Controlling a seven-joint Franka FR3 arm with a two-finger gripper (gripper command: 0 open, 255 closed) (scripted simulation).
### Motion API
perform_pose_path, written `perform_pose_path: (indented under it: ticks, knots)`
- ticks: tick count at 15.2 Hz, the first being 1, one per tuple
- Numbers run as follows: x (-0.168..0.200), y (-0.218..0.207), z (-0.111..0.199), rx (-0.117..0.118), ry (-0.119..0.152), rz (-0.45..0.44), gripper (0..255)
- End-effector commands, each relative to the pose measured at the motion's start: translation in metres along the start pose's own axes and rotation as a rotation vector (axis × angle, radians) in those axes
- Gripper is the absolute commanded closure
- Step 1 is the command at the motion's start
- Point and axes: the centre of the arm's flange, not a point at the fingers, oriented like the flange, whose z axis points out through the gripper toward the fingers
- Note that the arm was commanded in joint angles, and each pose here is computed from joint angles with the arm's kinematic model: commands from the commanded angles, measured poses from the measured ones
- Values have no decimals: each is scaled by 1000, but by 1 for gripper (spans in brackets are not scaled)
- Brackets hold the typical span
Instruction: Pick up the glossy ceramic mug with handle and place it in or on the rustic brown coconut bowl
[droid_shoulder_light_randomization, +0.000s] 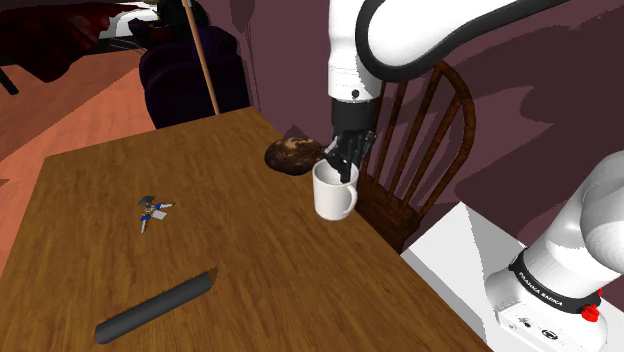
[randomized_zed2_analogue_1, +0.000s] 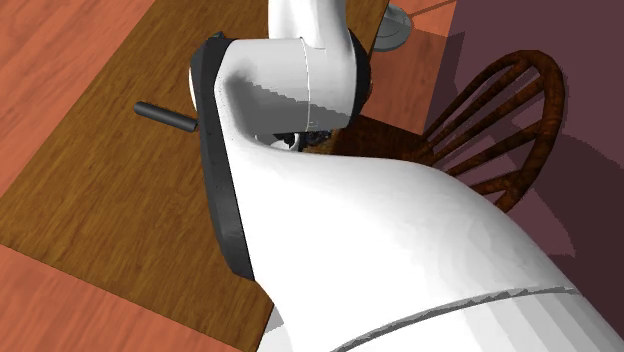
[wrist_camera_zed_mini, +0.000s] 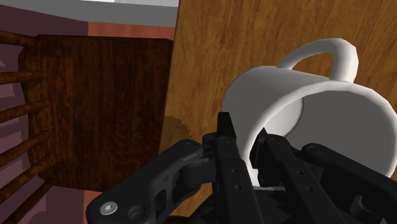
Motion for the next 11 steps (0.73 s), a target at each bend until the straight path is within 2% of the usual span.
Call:
perform_pose_path:
  ticks: [1,5,11]
  knots:
    - [-1,-2,-10,0,0,0,255]
    - [-4,-3,-31,0,0,0,255]
    - [69,22,-48,0,0,0,255]
